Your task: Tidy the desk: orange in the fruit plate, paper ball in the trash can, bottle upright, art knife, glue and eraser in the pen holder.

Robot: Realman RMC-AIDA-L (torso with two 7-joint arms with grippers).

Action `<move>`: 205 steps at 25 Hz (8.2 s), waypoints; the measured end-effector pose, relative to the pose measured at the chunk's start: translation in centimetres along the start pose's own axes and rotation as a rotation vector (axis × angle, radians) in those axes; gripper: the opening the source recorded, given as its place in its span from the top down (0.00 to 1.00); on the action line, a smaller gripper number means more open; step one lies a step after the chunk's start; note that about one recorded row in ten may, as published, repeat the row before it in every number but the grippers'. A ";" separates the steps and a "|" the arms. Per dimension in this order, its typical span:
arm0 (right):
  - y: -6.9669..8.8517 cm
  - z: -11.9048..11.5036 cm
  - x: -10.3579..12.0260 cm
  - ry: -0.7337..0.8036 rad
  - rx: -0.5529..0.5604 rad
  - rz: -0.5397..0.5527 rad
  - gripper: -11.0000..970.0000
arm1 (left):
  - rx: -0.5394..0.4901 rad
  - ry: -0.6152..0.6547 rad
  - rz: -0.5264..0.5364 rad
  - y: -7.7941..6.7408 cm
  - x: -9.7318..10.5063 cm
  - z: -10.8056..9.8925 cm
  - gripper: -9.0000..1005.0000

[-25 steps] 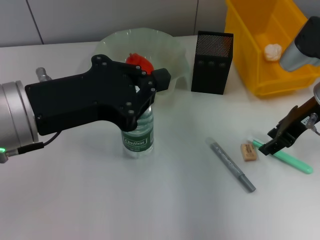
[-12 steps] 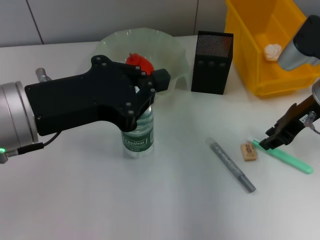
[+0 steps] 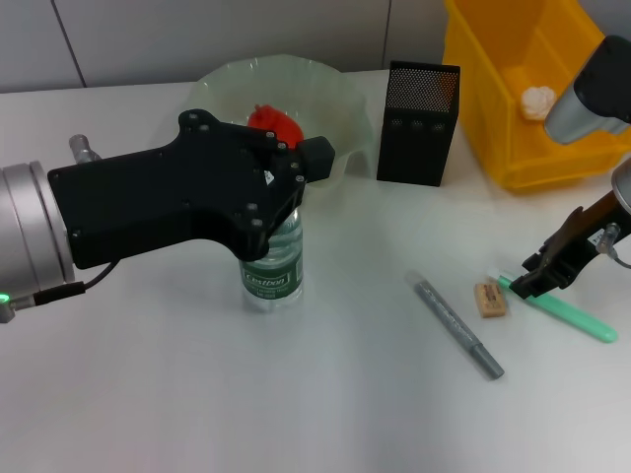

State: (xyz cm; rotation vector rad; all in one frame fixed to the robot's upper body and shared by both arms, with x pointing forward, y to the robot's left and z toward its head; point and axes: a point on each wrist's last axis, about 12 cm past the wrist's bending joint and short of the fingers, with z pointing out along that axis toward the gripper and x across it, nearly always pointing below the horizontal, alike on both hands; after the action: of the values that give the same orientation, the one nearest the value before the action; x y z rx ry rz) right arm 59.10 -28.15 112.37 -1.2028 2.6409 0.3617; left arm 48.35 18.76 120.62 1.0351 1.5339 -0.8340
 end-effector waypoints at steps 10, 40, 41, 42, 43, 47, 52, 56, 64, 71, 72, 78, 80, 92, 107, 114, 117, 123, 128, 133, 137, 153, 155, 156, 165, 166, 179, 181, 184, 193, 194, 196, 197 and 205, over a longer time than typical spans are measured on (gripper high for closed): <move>0.0 0.5 -0.2 0.005 -0.010 -0.003 0.60 | -0.001 0.000 0.000 0.0 0.0 0.0 0.99; 0.0 1.2 -0.1 0.025 -0.011 -0.006 0.68 | -0.002 0.002 -0.004 0.0 0.1 0.0 0.99; 0.0 1.2 -0.1 0.025 -0.011 -0.006 0.69 | -0.002 0.002 -0.004 0.0 0.1 0.0 0.99; 0.0 1.3 -0.1 0.027 -0.010 -0.006 0.69 | -0.002 0.002 -0.004 0.0 0.1 -0.1 0.99; 0.0 1.3 0.0 0.032 -0.006 -0.005 0.70 | -0.002 0.002 -0.004 0.0 0.1 -0.1 0.99; 0.0 1.4 0.0 0.034 -0.004 -0.005 0.73 | -0.002 0.002 -0.004 0.0 0.1 -0.1 0.99; 0.0 1.4 0.0 0.034 0.000 -0.006 0.76 | -0.003 0.001 -0.005 0.0 0.2 -0.1 0.99; 0.0 1.4 0.0 0.031 0.003 -0.006 0.77 | -0.004 0.002 -0.007 0.0 0.2 -0.1 0.99; 0.0 0.5 -0.3 -0.003 0.030 -0.005 0.79 | -0.004 0.002 -0.007 0.0 0.2 -0.1 0.99; 0.5 -0.2 -0.3 -0.055 0.031 -0.003 0.80 | -0.005 0.002 -0.008 0.0 0.3 -0.2 0.99; 0.6 -0.4 -0.4 -0.067 0.027 -0.002 0.80 | -0.005 0.001 -0.008 0.0 0.3 -0.2 0.99; 1.0 -1.8 -0.4 -0.145 0.019 0.001 0.80 | -0.004 -0.007 -0.013 0.0 0.2 -0.2 0.99; 1.3 -2.8 -0.4 -0.200 0.031 -0.006 0.80 | -0.005 -0.007 -0.014 0.0 0.2 -0.3 0.99; 2.2 -6.6 -1.1 -0.406 0.040 -0.052 0.80 | 0.001 -0.018 -0.012 0.0 -0.1 -0.2 0.99; 0.9 -9.5 -2.8 -0.618 0.125 -0.142 0.80 | -0.006 -0.016 -0.007 0.0 0.1 -0.3 0.99; -0.3 -10.0 -2.9 -0.695 0.116 -0.112 0.80 | -0.007 -0.013 -0.012 0.1 0.4 -0.3 0.99; -0.7 -10.1 -2.9 -0.701 0.106 -0.115 0.80 | -0.004 -0.013 -0.010 0.0 0.5 -0.2 0.99; -1.2 -9.8 -2.8 -0.725 0.146 -0.147 0.79 | -0.003 -0.013 -0.013 0.1 0.5 -0.2 0.99; -2.6 -9.5 -2.1 -0.831 0.190 -0.116 0.79 | -0.004 -0.011 -0.018 0.1 0.7 -0.2 0.99; -3.2 -9.6 -1.5 -0.891 0.193 -0.109 0.79 | -0.002 -0.010 -0.020 0.0 0.7 -0.2 0.99; -3.3 -9.6 -1.3 -0.913 0.205 -0.131 0.79 | -0.002 -0.010 -0.020 0.0 0.7 -0.2 0.99; -4.2 -7.5 -2.7 -0.959 0.255 -0.189 0.79 | -0.005 -0.046 -0.047 0.4 1.5 -0.5 0.99; -4.3 -7.6 -2.9 -0.962 0.258 -0.191 0.79 | -0.005 -0.047 -0.047 0.4 1.5 -0.5 0.99; -4.3 -7.6 -3.1 -0.964 0.261 -0.193 0.79 | -0.005 -0.047 -0.047 0.4 1.5 -0.5 0.99; -4.4 -7.7 -5.9 -1.001 0.245 -0.206 0.79 | -0.005 -0.040 -0.053 0.4 1.8 -0.5 0.99; -4.4 -7.7 -5.9 -1.001 0.245 -0.206 0.79 | -0.005 -0.040 -0.053 0.4 1.8 -0.5 0.99; -4.6 -6.4 -8.4 -1.063 0.232 -0.150 0.79 | -0.011 -0.031 -0.060 0.8 2.7 -0.4 0.99; -4.5 -5.9 -8.7 -1.054 0.234 -0.153 0.79 | -0.015 -0.031 -0.060 0.8 2.8 -0.5 0.99; -4.5 -5.0 -8.8 -1.039 0.235 -0.156 0.79 | -0.019 -0.035 -0.063 0.8 2.8 -0.6 0.99; -4.1 -2.8 -8.3 -1.005 0.230 -0.164 0.79 | -0.015 -0.039 -0.065 1.0 2.8 -0.5 0.99; -4.1 -2.7 -8.3 -1.003 0.230 -0.164 0.79 | -0.014 -0.038 -0.067 1.0 2.8 -0.5 0.99; -4.1 -2.5 -8.1 -0.998 0.231 -0.165 0.79 | -0.012 -0.037 -0.069 1.0 2.9 -0.4 0.99; -4.1 -2.4 -8.0 -0.997 0.233 -0.164 0.79 | -0.011 -0.036 -0.071 0.9 2.9 -0.4 0.99; -4.2 -1.7 -7.6 -0.981 0.241 -0.149 0.79 | -0.008 -0.029 -0.084 1.0 3.4 -0.2 0.99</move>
State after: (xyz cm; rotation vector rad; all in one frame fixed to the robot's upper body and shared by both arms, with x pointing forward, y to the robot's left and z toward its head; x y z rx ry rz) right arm 67.01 -25.95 115.69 -0.8220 1.6826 0.4408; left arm 48.96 20.00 117.31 0.9546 1.5639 -0.8961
